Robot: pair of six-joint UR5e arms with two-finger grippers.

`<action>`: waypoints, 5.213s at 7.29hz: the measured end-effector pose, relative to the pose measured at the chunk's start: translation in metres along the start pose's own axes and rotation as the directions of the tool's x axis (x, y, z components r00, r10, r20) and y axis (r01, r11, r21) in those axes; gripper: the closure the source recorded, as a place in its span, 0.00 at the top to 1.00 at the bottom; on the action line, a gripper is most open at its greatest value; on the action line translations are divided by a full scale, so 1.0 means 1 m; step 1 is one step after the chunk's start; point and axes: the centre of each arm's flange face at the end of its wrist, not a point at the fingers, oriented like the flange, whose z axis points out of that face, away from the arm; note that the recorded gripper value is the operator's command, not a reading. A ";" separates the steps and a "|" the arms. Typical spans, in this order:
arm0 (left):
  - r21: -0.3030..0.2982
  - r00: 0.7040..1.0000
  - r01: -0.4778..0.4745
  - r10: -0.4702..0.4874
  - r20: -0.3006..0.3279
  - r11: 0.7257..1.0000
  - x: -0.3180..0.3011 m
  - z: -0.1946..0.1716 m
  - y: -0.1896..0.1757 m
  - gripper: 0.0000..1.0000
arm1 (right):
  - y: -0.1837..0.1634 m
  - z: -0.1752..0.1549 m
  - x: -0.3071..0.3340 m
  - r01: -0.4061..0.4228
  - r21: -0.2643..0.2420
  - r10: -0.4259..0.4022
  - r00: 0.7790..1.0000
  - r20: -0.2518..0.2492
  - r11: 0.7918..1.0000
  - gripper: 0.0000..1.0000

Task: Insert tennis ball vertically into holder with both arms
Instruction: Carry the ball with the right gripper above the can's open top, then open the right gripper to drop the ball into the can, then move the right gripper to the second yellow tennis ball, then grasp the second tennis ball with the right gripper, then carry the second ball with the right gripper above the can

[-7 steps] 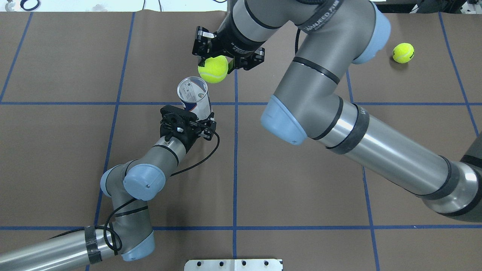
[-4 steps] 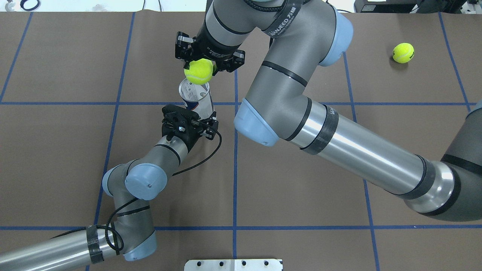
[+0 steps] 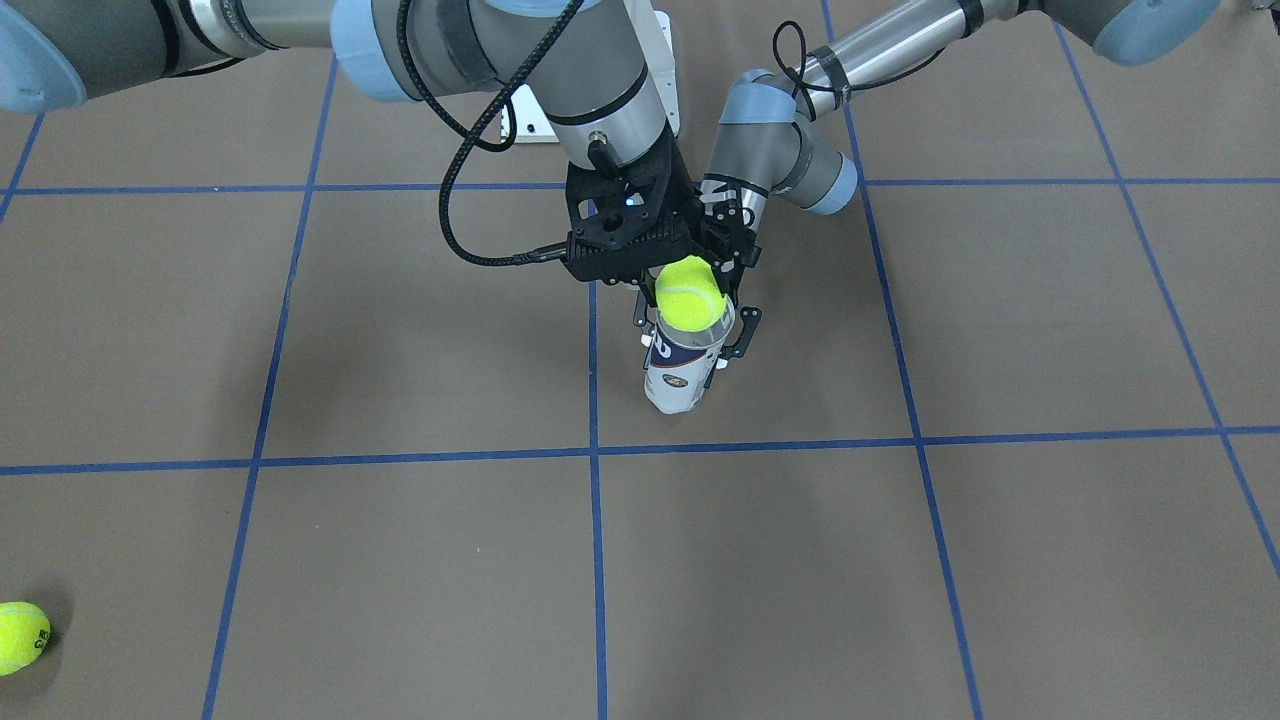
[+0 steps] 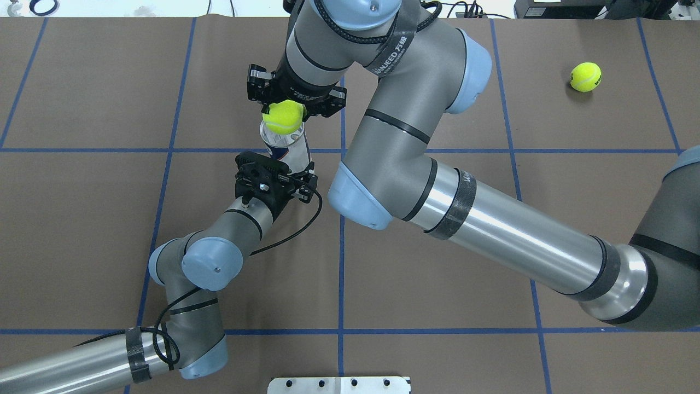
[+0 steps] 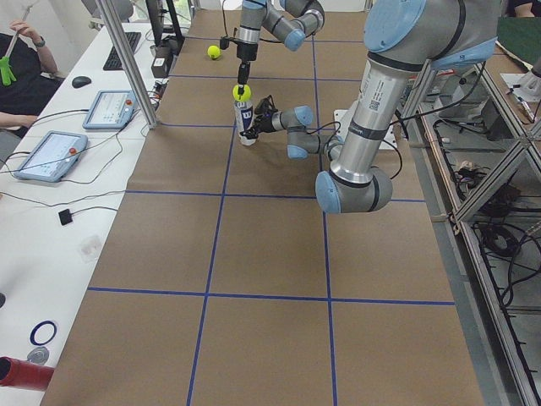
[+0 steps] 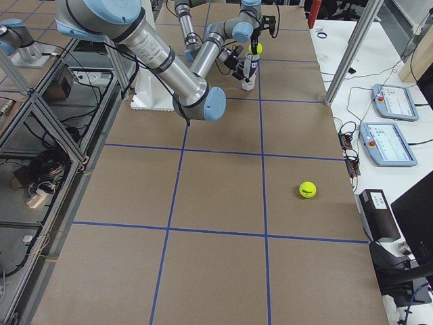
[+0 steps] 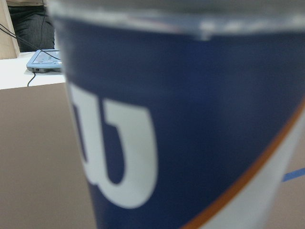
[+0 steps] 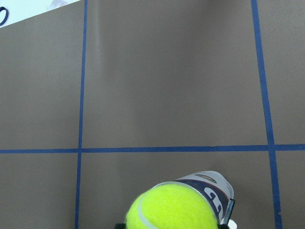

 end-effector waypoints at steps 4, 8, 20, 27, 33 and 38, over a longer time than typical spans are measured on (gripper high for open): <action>0.000 1.000 -0.001 0.001 0.001 1.000 -0.001 0.000 0.000 0.74 | 0.002 0.000 -0.002 0.002 0.006 -0.002 1.000 0.002 1.000 0.98; 0.002 1.000 -0.002 0.002 0.002 1.000 -0.002 0.000 -0.001 0.76 | -0.036 -0.018 0.036 0.020 0.056 -0.018 1.000 -0.025 0.998 0.98; 0.012 1.000 -0.004 0.004 0.007 1.000 -0.005 0.002 -0.008 0.77 | -0.235 -0.061 0.547 0.492 -0.058 -0.479 0.806 -0.348 0.869 0.99; 0.015 1.000 -0.006 0.006 0.008 1.000 -0.006 0.003 -0.011 0.77 | -0.238 -0.025 0.632 0.554 -0.125 -0.548 0.717 -0.430 0.823 0.99; 0.014 1.000 -0.007 0.007 0.009 1.000 -0.007 0.003 -0.011 0.77 | -0.236 0.021 0.632 0.549 -0.178 -0.560 0.681 -0.471 0.817 0.87; 0.014 1.000 -0.006 0.006 0.007 1.000 -0.006 0.002 -0.011 0.77 | -0.249 0.014 0.616 0.547 -0.164 -0.553 0.690 -0.467 0.821 0.00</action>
